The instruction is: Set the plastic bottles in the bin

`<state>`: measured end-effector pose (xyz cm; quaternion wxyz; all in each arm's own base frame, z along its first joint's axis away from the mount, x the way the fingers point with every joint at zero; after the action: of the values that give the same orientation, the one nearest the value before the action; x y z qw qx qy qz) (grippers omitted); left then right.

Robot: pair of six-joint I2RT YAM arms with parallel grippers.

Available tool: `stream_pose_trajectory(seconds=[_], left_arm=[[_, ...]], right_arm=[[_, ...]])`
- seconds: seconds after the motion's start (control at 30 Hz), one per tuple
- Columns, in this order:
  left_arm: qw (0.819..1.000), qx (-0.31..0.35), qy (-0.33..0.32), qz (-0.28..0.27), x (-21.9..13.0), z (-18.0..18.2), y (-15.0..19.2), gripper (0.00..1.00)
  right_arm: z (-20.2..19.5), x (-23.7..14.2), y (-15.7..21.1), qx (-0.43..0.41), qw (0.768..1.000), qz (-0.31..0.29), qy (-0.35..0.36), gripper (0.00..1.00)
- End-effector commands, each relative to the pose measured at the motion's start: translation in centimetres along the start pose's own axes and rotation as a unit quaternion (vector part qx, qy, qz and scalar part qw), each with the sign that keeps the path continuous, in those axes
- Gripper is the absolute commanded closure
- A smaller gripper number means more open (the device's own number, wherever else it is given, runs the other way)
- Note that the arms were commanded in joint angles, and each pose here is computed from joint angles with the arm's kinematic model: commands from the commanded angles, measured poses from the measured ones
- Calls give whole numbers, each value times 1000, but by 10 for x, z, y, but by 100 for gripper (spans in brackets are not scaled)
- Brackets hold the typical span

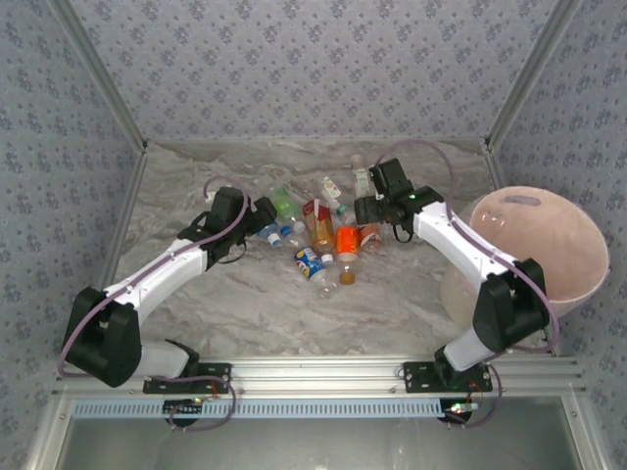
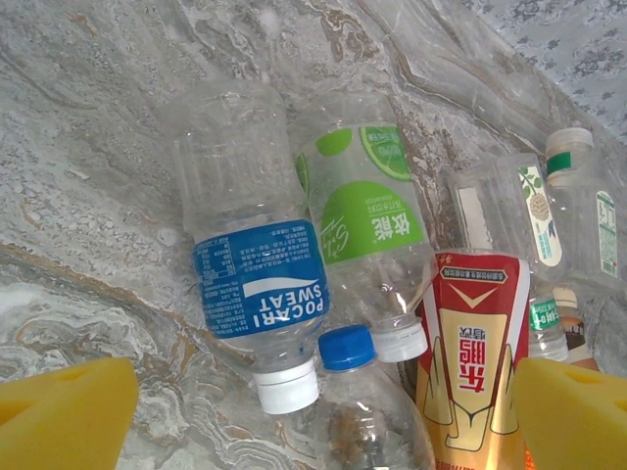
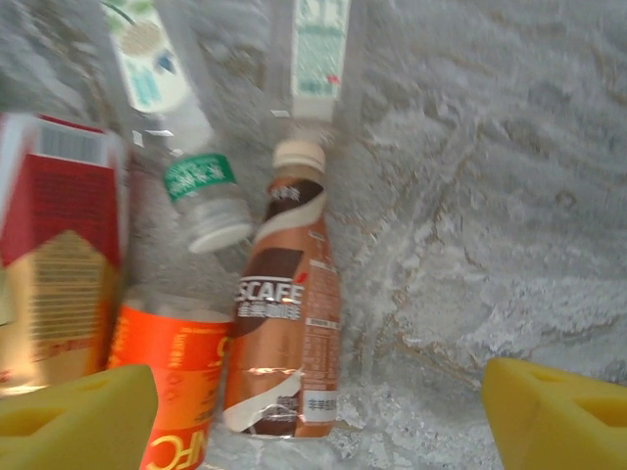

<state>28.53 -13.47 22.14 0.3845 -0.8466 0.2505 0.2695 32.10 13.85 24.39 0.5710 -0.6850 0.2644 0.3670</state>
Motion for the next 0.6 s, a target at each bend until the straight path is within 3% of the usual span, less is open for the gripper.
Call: stream_pose_trajectory(seconds=[0.0, 0.23, 0.57], left_arm=[[1000, -9, -7, -9, -5, -1, -6, 2], [1000, -10, -13, -11, -6, 0, -6, 2], [1000, -11, -20, -4, 0, 1, -4, 2]], right_arm=[[-5, 21, 10, 33, 998, 41, 26, 14], [-5, 60, 16, 49, 995, 79, 19, 23], [6, 92, 20, 49, 992, 115, -23, 28]])
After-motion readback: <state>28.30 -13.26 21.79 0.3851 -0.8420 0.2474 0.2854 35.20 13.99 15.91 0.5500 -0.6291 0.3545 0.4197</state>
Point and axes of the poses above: each hand's point on the last joint's axis, 136 mm out from that joint toward the fingers, its own x axis out along the fingers, its own z axis along the line the jaws close on, y = z × x, the point moved 10 cm from there along -x, back along the fingers, and after that the axes turned 4 degrees about -x, right-handed, at the moved point
